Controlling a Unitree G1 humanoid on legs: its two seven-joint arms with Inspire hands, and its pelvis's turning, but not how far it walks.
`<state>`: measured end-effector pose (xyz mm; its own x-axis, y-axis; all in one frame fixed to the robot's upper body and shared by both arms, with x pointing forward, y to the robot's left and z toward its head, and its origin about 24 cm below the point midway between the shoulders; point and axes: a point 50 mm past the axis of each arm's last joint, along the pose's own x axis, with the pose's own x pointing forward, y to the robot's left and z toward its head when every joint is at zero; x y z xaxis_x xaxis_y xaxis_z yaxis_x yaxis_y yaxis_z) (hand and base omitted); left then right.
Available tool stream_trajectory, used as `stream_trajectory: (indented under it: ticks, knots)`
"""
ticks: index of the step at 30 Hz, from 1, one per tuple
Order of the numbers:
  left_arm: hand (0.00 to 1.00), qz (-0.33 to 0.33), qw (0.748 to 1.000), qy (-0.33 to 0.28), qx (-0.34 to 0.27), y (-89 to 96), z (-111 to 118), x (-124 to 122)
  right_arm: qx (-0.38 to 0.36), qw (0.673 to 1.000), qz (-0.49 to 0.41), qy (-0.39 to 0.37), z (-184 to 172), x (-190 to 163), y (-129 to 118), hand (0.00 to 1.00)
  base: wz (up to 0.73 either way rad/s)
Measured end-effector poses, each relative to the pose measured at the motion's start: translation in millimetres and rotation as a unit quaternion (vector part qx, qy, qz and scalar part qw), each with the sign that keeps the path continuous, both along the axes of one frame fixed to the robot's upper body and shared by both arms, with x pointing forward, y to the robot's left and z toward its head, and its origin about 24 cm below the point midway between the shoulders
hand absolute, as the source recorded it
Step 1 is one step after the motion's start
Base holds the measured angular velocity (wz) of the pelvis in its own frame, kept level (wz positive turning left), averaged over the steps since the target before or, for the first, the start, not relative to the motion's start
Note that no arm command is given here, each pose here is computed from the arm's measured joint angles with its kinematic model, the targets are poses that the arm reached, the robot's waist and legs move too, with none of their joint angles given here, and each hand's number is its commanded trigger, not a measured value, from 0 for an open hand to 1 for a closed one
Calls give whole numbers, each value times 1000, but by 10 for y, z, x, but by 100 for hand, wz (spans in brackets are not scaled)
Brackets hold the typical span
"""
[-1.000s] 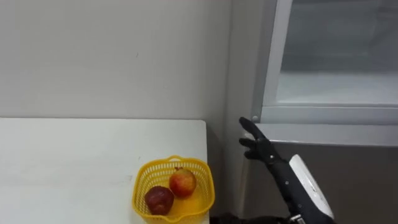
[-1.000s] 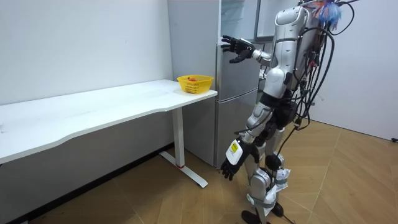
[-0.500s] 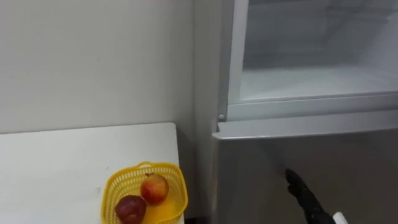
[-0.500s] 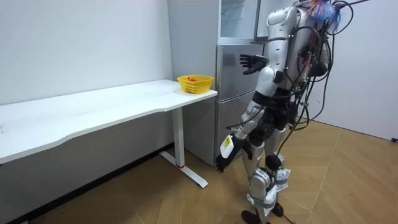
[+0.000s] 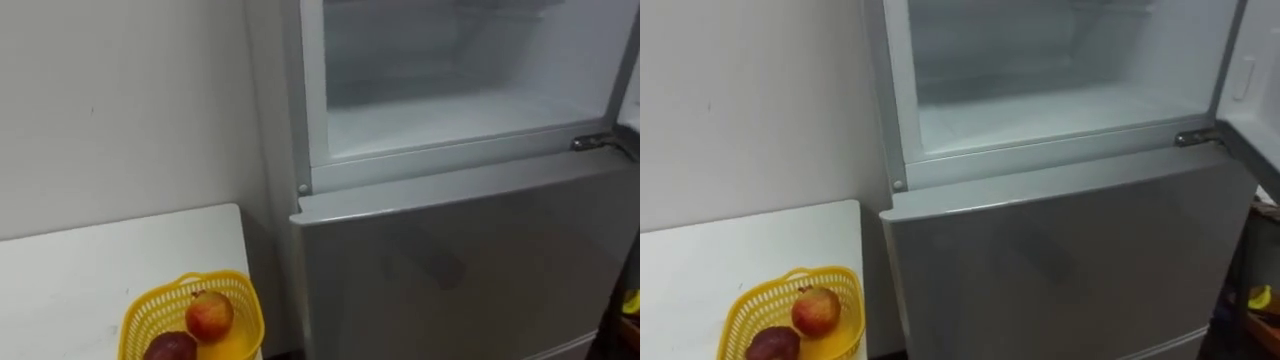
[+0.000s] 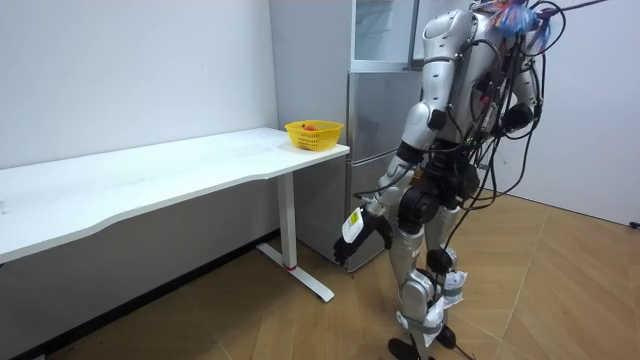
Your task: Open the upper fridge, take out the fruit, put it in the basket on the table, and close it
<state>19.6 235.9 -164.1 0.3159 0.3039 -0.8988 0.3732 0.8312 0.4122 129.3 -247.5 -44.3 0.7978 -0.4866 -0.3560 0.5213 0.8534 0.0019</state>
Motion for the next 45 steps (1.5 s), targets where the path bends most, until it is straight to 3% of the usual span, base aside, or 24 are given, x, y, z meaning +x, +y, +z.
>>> stream_trajectory:
  ticks: [9,15,20,31,37,45]
  knots:
    - [0,19,1000,-12,-2,18,23,-18,115,962,-245,-30,0,-136,-460,0,3]
    - [0,72,997,-40,7,197,96,9,191,899,-380,-107,191,-101,-849,0,0]
    - [0,116,991,-64,27,363,172,-32,265,818,-472,-195,412,-102,-1182,0,0]
    - [0,145,987,-61,44,469,201,-89,305,751,-483,-330,851,-1,-1466,0,1]
    - [0,164,983,-62,52,533,222,-127,310,739,-461,-381,1032,55,-1504,0,0]
    - [0,165,984,-49,45,444,179,-198,292,752,-359,-469,1420,189,-1417,0,3]
